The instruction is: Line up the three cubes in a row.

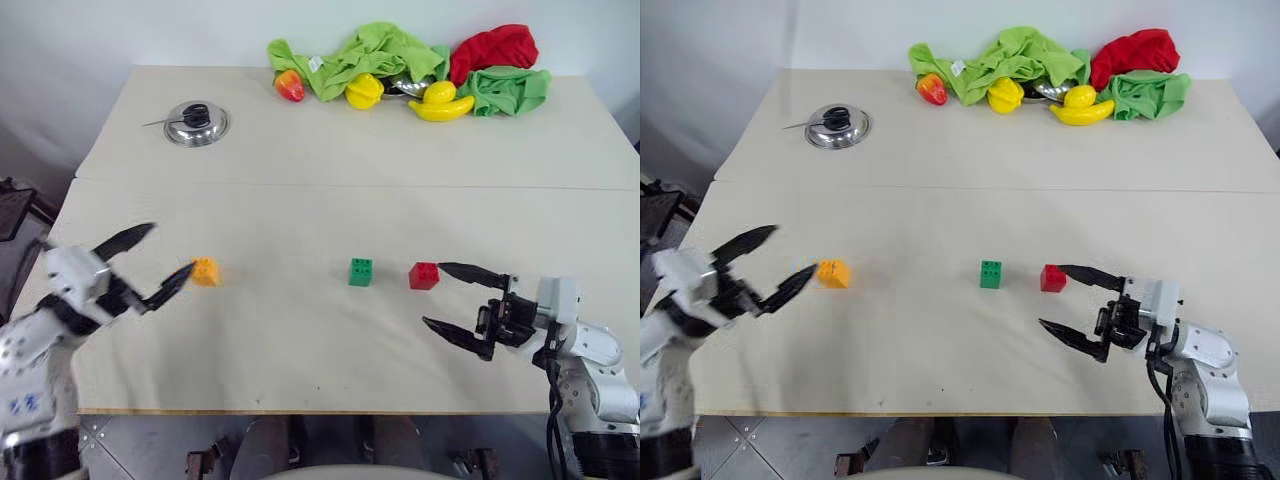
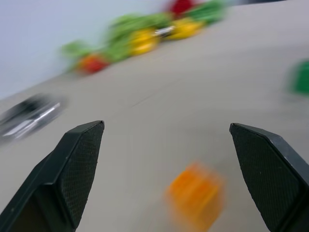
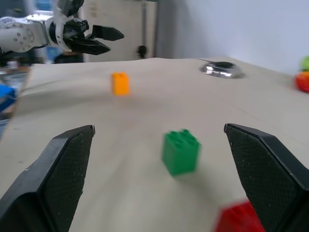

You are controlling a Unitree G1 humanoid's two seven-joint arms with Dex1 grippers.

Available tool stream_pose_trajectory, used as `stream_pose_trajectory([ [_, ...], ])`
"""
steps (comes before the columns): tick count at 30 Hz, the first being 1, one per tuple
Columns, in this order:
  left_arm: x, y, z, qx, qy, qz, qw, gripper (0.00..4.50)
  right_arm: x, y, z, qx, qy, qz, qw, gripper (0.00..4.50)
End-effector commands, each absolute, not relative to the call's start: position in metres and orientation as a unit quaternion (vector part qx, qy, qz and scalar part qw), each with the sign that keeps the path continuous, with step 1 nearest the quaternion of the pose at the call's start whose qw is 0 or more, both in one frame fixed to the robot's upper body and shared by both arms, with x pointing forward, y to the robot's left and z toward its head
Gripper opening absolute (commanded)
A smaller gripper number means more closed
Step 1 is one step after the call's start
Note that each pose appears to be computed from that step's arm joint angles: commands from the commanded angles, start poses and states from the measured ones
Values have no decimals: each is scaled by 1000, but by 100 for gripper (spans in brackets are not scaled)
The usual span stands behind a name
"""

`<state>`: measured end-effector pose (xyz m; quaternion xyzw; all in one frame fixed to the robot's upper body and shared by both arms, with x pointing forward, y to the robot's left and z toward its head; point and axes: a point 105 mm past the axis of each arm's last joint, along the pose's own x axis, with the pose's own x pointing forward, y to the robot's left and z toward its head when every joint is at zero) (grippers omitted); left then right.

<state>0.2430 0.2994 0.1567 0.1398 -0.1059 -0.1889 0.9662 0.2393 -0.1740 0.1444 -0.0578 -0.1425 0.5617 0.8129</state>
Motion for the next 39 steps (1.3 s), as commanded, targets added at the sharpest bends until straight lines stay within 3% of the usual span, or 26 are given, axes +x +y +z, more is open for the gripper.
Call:
stream_pose_trajectory([
  [1,211,325,162,146,-116,-105,977,439,238,-171,153,-58,-162,568,805,450],
  [7,183,312,121,99,-34,-135,985,439,240,-175,152,-64,-153,574,802,450],
  [17,227,234,113,37,-34,-122,991,439,240,-191,145,-77,-132,564,812,450],
  [26,264,214,95,2,3,-48,999,439,233,-197,137,-69,-120,564,814,450],
  [30,270,202,95,-10,1,-65,998,362,230,-196,134,-67,-115,563,816,450],
  [37,273,194,96,10,0,-97,995,149,228,-196,133,-68,-113,553,823,450],
  [39,275,185,109,35,-31,-162,986,148,226,-197,133,-70,-113,545,828,450],
])
